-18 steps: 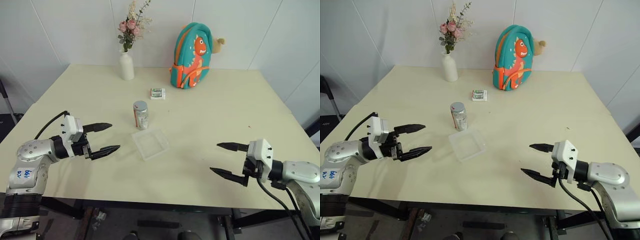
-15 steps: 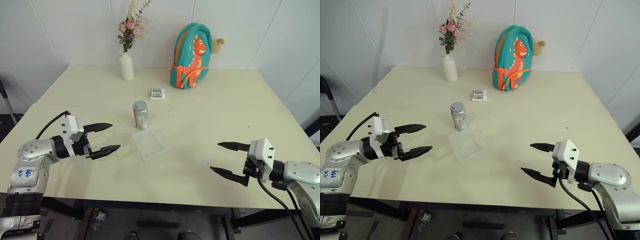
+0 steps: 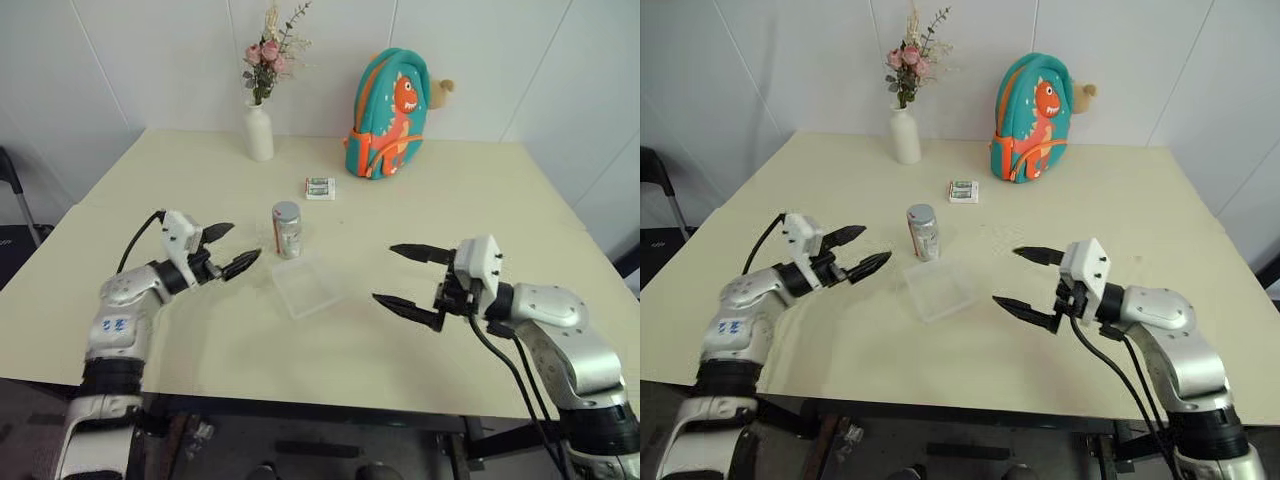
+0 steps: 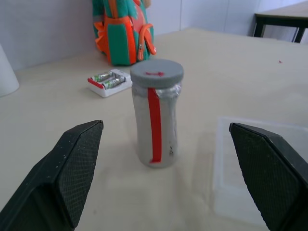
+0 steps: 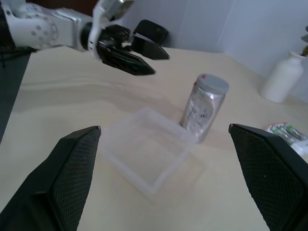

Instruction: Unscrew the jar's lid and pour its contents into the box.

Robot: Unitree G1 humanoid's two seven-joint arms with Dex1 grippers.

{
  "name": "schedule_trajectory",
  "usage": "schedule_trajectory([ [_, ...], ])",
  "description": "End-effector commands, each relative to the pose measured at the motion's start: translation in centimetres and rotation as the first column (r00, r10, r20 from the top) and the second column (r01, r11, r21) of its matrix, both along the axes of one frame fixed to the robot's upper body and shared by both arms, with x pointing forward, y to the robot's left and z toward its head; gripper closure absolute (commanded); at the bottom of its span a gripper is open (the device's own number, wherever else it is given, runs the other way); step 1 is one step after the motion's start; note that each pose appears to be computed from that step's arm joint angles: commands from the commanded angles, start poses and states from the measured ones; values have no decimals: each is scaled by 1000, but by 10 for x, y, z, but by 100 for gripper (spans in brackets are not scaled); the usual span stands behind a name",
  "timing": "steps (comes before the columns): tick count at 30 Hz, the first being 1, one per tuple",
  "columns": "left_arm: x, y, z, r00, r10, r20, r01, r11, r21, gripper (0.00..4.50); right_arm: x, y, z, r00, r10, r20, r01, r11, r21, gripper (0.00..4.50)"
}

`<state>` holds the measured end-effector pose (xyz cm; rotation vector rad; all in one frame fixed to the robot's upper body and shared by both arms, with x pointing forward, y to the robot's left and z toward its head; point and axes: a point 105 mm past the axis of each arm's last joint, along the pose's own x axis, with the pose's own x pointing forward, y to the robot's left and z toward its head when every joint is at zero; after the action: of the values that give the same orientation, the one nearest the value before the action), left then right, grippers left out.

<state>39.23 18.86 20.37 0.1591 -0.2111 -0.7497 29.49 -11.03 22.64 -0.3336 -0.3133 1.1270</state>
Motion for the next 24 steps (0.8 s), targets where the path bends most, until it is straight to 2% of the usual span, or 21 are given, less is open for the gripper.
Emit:
schedule_trajectory([
  [1, 12, -4, -4, 1000, 6, -7, -6, 1000, -3, 2, -8, 13, 16, 998, 24, 53, -26, 999, 30, 0],
  [8, 36, -20, -10, 1000, -3, -26, 3, 1000, 5, 2, -22, 23, 24, 996, 32, 78, -35, 998, 46, 0],
  [17, 51, -39, -2, 999, -2, -36, 0, 1000, -31, 2, -28, 24, 26, 996, -10, 89, 5, 998, 58, 0],
  [24, 59, -59, -5, 998, 9, -59, -10, 1000, -3, 2, -32, 21, 29, 994, -42, 101, 36, 997, 64, 0],
])
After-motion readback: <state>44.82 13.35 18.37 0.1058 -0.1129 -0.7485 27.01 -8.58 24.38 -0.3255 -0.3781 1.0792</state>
